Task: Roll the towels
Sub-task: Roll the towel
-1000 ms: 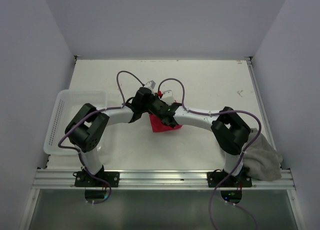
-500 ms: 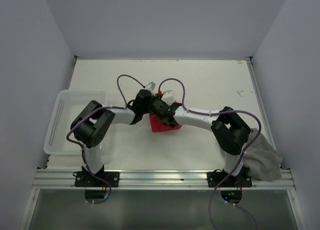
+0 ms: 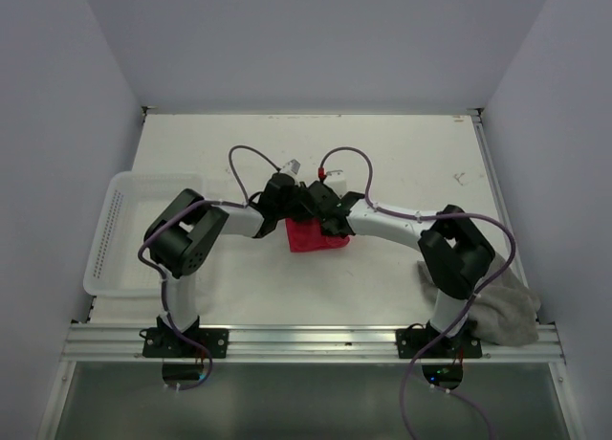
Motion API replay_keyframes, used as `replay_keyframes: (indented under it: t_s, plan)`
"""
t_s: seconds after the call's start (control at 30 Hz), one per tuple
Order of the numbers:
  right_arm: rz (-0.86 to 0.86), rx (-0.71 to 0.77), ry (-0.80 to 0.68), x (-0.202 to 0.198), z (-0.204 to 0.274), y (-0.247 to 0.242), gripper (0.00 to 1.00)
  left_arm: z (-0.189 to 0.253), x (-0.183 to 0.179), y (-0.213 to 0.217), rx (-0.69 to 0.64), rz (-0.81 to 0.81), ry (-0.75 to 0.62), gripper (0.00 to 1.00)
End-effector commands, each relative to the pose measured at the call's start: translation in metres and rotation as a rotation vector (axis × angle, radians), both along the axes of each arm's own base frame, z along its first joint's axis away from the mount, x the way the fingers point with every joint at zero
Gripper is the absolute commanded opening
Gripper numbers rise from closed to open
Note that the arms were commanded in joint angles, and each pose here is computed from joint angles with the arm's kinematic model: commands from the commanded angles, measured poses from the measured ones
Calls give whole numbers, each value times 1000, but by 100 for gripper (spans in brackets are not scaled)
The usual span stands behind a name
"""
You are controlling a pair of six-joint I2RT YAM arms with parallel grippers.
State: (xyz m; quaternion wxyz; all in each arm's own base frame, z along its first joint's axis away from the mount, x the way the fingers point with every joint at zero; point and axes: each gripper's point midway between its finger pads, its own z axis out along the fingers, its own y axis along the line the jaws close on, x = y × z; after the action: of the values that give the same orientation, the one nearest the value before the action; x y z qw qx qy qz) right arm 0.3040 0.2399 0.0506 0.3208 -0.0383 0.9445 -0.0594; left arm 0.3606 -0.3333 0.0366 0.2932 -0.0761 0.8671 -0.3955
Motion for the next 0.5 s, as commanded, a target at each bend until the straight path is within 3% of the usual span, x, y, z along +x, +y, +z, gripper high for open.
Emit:
replay_keyframes:
  t_s: [0.0, 0.27, 0.47]
  plan:
    - [-14, 117, 10, -4, 14, 6, 41, -22, 5, 10, 85, 41, 32, 11]
    - [-26, 265, 20, -12, 36, 0, 58, -28, 5, 17, 135, 49, 41, 9]
    - [-49, 428, 60, -20, 33, -4, 60, -29, 4, 20, 143, 51, 42, 8]
